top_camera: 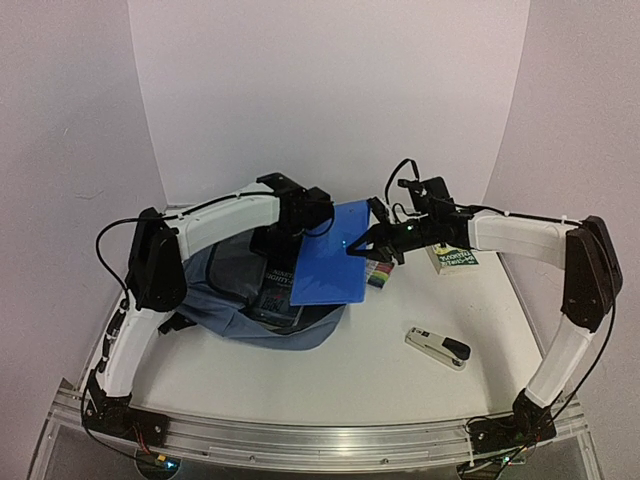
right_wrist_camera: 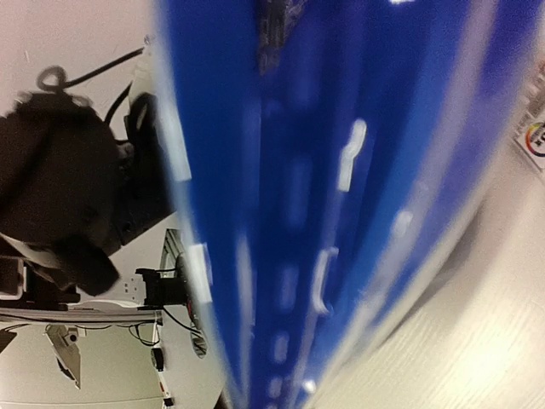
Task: Pack the student bag
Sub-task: Place the book in the student bag.
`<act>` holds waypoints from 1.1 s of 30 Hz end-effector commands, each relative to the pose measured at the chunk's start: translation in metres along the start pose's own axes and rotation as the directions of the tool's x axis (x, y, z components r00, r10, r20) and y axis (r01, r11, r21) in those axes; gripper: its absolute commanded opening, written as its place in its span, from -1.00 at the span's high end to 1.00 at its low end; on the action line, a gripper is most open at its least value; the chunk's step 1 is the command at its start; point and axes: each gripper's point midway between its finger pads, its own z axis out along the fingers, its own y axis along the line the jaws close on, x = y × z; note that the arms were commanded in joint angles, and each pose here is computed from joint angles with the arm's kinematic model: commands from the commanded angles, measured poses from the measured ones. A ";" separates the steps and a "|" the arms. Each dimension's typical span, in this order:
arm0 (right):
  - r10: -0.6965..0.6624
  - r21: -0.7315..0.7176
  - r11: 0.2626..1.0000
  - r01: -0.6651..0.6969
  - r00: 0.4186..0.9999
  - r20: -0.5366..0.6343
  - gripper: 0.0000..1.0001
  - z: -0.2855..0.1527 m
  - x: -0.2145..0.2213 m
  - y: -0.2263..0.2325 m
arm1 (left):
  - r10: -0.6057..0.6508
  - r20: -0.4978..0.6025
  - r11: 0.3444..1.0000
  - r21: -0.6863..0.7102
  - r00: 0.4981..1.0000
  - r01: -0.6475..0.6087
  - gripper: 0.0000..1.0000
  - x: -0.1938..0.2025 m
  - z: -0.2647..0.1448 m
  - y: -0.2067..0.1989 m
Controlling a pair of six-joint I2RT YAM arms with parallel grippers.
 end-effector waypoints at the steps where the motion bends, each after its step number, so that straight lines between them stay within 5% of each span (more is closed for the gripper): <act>1: 0.014 -0.110 0.994 -0.010 0.999 0.029 1.00 0.012 -0.004 0.031 | -0.001 -0.108 1.000 -0.007 0.994 0.000 1.00 0.021 -0.061 0.061; 11: 0.170 -0.202 0.964 -0.171 0.985 -0.024 1.00 0.050 0.001 0.018 | -0.179 -0.119 0.961 0.190 0.977 0.199 1.00 0.014 -0.076 0.074; 23: 0.214 -0.313 0.922 -0.230 0.973 -0.083 1.00 0.111 0.001 0.049 | -0.176 -0.102 0.940 0.277 0.979 0.198 1.00 -0.002 -0.083 0.059; 33: 0.234 -0.342 0.913 -0.223 0.972 -0.011 1.00 0.149 -0.040 0.043 | -0.183 -0.088 0.906 0.372 0.979 0.203 1.00 -0.009 -0.093 0.046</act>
